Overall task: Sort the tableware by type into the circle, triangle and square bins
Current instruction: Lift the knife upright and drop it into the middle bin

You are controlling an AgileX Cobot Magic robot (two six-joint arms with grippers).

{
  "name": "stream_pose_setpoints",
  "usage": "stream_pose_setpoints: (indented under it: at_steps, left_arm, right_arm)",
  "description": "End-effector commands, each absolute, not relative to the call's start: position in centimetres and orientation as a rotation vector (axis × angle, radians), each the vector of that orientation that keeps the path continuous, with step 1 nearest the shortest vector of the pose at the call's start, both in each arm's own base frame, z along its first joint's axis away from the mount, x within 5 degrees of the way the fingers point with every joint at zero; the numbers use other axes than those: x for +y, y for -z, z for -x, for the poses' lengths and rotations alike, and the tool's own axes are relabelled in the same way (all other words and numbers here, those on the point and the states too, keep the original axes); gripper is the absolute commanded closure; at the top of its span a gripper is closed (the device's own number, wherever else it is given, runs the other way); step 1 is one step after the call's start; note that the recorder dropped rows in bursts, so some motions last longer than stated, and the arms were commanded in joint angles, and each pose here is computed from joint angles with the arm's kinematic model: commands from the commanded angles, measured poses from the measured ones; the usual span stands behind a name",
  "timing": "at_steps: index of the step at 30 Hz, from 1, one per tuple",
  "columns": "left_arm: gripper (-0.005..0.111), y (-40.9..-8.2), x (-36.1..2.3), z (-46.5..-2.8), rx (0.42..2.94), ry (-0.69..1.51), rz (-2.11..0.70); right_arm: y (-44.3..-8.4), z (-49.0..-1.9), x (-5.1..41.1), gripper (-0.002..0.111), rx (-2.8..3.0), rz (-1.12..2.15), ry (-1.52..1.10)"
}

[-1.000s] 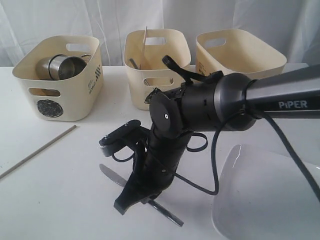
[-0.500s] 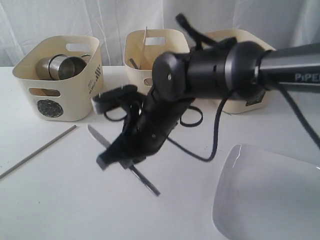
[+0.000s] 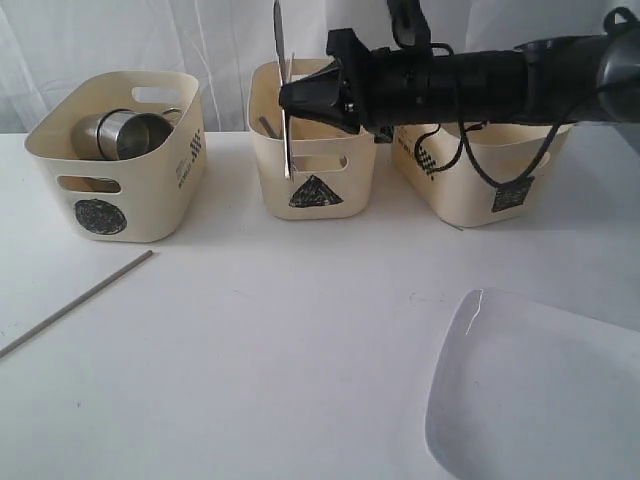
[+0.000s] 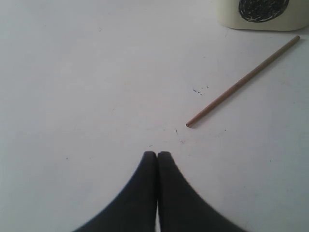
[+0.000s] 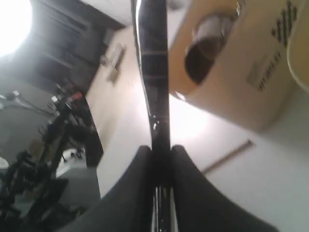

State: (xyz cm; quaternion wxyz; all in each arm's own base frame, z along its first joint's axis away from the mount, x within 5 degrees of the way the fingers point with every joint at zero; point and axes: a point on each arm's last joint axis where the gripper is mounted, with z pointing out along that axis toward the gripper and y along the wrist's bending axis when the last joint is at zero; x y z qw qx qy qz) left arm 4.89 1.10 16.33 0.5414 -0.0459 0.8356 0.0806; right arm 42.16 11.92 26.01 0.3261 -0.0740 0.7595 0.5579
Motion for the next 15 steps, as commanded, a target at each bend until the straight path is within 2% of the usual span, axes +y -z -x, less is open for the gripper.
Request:
stream_pose_setpoints:
  at_steps: [1,7,15]
  left_arm:
    - [0.107,-16.2,1.1,-4.9,1.984,-0.187,0.105]
    - [0.107,-16.2,1.1,-4.9,1.984,-0.187,0.105]
    - [0.107,-16.2,1.1,-4.9,1.984,-0.187,0.105]
  right_arm:
    - [-24.1,-45.8,11.3,0.108,1.894,0.182,-1.433]
    - [-23.4,-50.7,10.8,0.108,1.833,0.184,-1.206]
    - [-23.7,-53.6,10.2,0.108,1.785,0.130,-1.071]
